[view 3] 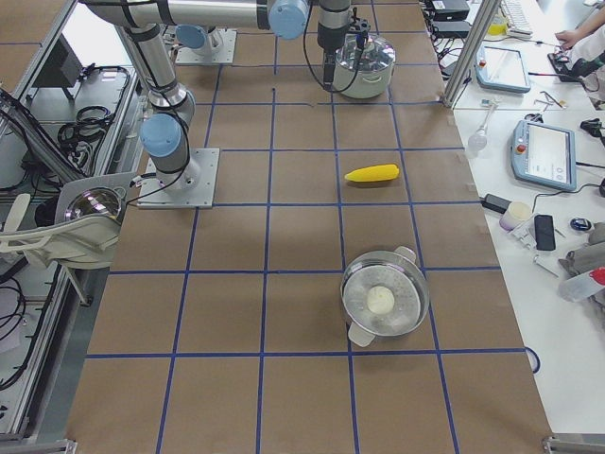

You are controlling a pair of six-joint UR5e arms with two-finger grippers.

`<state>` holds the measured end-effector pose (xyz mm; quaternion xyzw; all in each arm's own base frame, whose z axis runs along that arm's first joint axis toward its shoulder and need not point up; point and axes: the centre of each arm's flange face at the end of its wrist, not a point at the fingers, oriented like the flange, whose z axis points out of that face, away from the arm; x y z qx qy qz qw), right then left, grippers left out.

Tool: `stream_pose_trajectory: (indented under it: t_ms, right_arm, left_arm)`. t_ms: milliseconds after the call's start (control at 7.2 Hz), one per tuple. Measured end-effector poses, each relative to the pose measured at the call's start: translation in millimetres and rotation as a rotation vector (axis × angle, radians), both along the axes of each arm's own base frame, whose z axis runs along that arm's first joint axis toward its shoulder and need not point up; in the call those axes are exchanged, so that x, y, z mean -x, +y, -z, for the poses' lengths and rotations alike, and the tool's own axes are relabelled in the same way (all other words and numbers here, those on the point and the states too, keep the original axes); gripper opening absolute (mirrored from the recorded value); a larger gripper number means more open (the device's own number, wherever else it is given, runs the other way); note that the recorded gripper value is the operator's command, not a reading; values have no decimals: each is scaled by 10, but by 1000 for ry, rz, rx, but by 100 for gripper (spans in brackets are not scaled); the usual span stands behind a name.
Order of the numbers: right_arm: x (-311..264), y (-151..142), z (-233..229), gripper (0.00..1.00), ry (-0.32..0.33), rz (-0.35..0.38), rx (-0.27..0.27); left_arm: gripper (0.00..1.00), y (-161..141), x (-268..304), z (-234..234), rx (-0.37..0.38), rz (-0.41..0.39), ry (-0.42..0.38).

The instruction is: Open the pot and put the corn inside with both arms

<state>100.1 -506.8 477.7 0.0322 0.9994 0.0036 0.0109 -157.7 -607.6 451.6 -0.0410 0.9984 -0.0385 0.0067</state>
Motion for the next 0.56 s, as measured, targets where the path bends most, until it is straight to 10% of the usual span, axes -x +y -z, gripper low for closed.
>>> stream_pose_trajectory:
  t_ms: [556]
  right_arm:
    - [869, -759, 834, 100, -3, -123, 31]
  left_arm:
    - [94, -477, 662, 597, -5, -18, 10]
